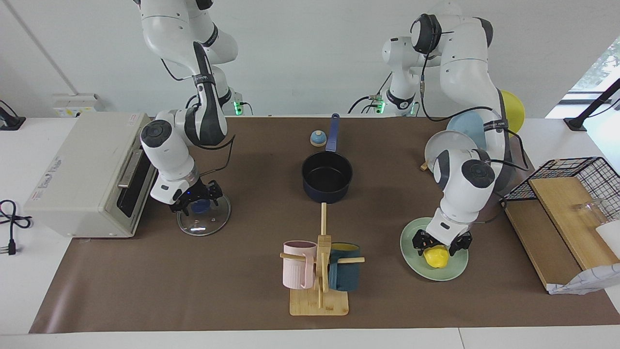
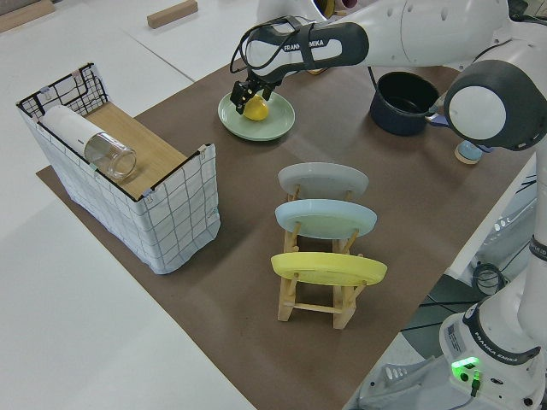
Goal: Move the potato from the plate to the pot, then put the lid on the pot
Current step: 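Grasp the yellow potato with the left gripper while the right gripper reaches the lid, then carry the potato with the left gripper over the black saucepan, then release the potato into the saucepan while the right gripper lifts the lid, then withdraw the left gripper while the right gripper carries the lid over the saucepan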
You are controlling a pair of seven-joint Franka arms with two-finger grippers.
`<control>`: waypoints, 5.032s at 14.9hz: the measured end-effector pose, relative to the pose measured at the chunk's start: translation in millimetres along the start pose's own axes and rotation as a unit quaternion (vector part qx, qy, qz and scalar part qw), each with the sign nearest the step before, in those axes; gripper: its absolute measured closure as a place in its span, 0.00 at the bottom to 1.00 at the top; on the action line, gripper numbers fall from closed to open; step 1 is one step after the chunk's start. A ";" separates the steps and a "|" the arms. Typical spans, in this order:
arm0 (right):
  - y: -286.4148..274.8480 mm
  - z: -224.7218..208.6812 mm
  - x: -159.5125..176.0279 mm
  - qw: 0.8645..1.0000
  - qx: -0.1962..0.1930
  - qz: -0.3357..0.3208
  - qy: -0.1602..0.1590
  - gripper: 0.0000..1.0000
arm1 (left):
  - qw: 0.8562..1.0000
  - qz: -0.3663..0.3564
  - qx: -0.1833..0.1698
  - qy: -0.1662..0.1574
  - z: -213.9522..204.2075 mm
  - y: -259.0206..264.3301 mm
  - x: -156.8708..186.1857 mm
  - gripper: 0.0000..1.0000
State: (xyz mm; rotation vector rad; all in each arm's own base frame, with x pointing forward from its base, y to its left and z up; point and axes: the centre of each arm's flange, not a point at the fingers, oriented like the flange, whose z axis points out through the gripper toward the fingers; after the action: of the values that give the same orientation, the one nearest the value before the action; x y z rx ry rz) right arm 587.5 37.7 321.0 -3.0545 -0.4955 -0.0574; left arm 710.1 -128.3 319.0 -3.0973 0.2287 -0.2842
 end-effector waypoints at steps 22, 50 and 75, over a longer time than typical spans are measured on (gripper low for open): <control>-0.3 6.8 -5.1 1.000 -0.006 -0.010 -0.014 0.37 | 0.982 -0.157 -0.048 -0.087 -249.8 183.3 -127.9 0.33; -110.1 -45.1 39.0 0.999 0.000 0.006 -0.048 0.56 | 0.982 -0.166 -0.075 -0.057 -97.5 298.7 -224.2 0.33; -164.9 -58.5 48.5 0.998 -0.011 0.056 -0.037 0.56 | 0.989 -0.117 -0.059 -0.067 -144.8 221.6 -162.5 0.00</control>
State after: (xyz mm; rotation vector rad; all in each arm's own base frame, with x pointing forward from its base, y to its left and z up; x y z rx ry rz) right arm 579.6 206.2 388.2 -3.1086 -0.3281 0.0548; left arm 493.8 -324.8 424.3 -3.2446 -0.1264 -0.0663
